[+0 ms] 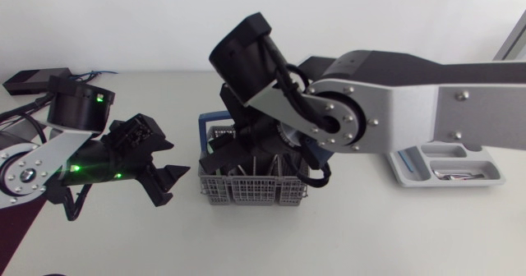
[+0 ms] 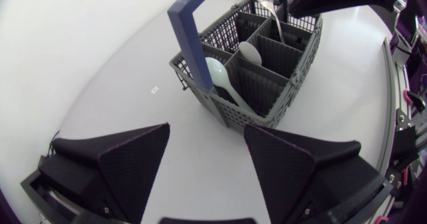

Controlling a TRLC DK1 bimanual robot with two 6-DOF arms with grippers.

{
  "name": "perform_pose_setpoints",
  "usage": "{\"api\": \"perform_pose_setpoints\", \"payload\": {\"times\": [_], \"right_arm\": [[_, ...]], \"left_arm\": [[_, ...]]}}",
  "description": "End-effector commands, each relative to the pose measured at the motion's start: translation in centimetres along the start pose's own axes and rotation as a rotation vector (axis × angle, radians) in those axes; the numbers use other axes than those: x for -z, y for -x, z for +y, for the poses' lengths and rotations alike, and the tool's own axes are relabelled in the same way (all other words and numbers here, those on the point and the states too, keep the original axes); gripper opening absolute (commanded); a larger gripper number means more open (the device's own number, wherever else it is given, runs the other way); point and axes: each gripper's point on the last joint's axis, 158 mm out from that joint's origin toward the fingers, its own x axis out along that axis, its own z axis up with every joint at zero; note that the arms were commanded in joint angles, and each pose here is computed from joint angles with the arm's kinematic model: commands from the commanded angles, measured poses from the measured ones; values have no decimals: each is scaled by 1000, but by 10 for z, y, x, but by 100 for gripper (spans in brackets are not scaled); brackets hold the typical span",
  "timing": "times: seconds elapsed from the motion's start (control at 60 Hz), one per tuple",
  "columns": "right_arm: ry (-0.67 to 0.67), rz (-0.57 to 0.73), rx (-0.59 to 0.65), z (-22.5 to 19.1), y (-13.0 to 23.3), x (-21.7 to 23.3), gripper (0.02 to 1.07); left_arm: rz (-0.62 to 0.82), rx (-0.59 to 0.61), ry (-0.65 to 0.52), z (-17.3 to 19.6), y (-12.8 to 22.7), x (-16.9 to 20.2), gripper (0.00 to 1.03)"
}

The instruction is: Unload the cutlery basket into the drawer organizer.

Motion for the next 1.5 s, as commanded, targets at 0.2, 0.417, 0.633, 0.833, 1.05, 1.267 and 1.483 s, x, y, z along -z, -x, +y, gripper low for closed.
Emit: {"api": "perform_pose_setpoints", "payload": {"times": [0.2,0.417,0.633,0.833,1.05,1.267,1.483], "right_arm": [[-88,34,55,6,-11,10,85],[-182,76,74,6,-28,22,82],[-265,103,83,9,-40,29,82],[-299,95,83,14,-54,25,70],[-323,32,85,9,-60,11,44],[-328,28,101,8,-66,11,38],[-328,24,122,4,-69,12,34]], "left_arm": [[41,17,-7,-7,-8,16,78],[45,16,-3,-7,-9,19,78],[46,12,-1,-5,-11,21,78],[51,15,0,-6,-15,23,78],[60,19,-3,-7,-18,27,78],[61,16,-3,-5,-18,28,78],[62,17,-4,-5,-20,28,78]]}}
